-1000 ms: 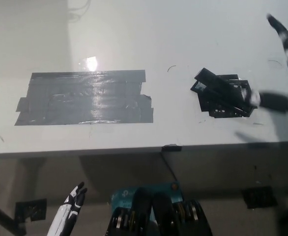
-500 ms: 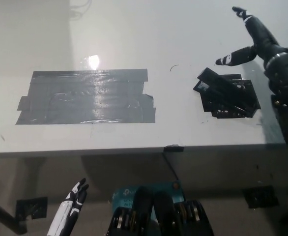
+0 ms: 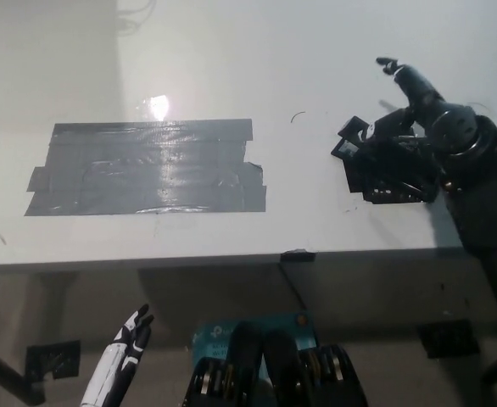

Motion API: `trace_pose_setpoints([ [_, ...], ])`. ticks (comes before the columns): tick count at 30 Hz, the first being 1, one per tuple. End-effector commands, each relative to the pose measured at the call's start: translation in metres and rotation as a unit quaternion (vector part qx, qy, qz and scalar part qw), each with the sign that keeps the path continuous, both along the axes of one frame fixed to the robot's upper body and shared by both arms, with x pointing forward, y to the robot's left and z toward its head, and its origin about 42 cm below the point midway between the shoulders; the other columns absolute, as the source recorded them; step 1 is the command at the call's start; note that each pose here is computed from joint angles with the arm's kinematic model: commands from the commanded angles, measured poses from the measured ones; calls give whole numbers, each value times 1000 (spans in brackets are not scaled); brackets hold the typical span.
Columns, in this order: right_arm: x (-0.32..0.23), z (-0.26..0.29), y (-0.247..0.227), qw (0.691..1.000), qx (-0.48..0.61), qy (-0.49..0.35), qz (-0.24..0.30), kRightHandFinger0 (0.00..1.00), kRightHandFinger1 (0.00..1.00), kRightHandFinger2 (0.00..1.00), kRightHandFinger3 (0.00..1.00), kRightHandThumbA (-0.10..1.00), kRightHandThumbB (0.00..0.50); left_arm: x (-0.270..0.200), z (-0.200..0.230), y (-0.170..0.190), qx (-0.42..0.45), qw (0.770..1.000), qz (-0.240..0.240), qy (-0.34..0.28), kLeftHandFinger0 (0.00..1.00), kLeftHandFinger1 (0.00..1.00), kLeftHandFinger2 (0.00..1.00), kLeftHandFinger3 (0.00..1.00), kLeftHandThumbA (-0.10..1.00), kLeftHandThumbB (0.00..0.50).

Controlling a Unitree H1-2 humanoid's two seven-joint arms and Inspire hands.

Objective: A stapler is kept on the black spot marked on the desk infront of the robot. The robot picks up the stapler using its right hand and passes it to a person

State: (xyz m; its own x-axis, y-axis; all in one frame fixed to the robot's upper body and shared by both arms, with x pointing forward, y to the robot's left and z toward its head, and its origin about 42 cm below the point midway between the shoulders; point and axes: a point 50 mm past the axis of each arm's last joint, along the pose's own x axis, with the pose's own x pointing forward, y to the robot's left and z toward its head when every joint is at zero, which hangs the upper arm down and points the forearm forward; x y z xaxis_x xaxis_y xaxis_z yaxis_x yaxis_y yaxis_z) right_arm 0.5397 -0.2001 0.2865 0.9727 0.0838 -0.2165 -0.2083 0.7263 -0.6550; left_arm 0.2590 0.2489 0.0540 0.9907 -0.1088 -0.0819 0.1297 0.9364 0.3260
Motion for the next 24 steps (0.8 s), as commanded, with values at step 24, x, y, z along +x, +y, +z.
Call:
trace_pose_setpoints([
  [24,23,-8,5,999,8,46,2,1000,1000,1000,1000,1000,308,6,13,2,5,999,-11,-31,1000,1000,1000,1000,1000,475],
])
